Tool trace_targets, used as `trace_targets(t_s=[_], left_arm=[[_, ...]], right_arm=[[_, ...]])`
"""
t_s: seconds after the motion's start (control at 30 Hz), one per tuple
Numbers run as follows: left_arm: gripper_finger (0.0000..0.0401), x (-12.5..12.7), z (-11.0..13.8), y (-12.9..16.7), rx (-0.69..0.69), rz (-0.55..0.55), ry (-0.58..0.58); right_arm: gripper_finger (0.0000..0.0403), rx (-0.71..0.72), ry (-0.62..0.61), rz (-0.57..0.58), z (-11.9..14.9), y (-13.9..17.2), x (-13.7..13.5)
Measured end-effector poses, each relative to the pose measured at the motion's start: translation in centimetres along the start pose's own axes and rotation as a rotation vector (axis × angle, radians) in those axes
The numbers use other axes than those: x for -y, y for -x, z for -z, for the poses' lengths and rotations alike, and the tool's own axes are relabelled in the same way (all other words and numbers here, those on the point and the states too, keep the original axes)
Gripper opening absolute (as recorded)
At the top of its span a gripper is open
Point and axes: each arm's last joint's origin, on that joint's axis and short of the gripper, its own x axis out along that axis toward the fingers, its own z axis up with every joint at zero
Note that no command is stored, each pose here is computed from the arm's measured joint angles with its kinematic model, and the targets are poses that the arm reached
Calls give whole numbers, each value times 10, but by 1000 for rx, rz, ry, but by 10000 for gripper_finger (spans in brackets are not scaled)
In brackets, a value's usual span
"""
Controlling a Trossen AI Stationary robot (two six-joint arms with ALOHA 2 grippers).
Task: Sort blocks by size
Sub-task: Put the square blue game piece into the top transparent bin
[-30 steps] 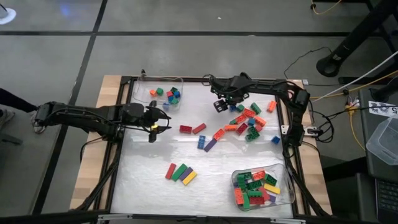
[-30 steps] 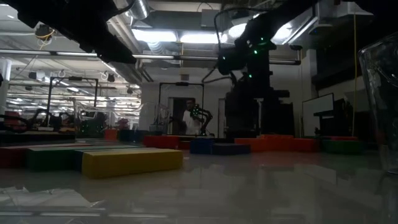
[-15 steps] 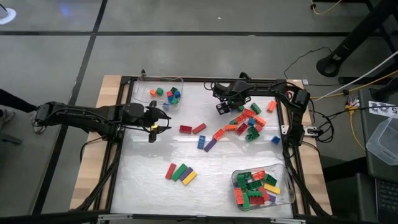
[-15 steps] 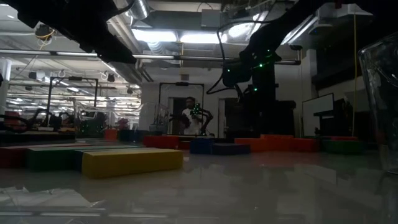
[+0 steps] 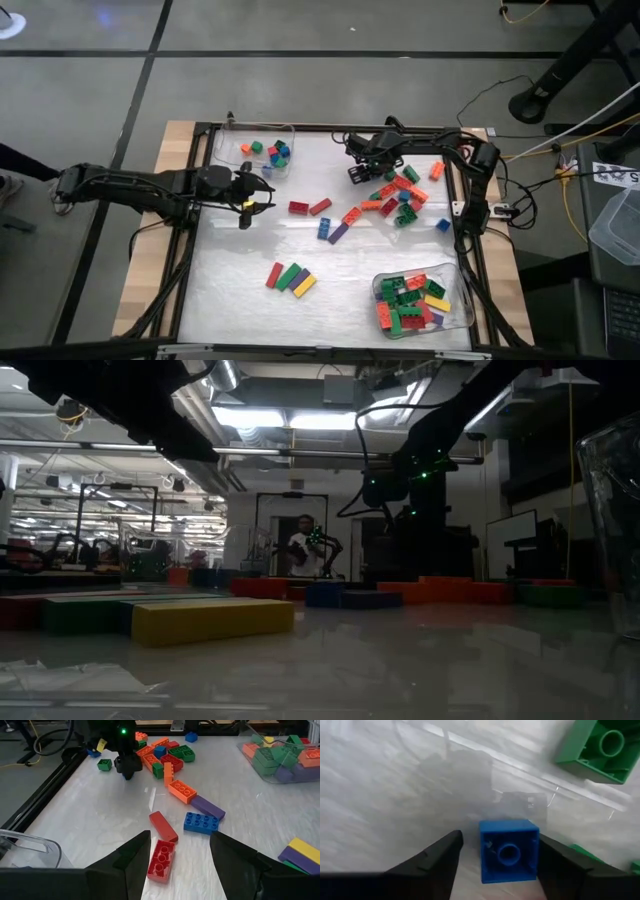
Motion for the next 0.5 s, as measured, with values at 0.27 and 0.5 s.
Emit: trace_targets(t_s=[0.27, 0.5], left_arm=[[194, -2, -2, 14, 39, 3, 13], [194, -3, 6, 31, -8, 17, 79]], right_arm=[[133, 13, 3, -103, -4, 0, -7], [133, 92, 46, -423, -16, 7, -29]])
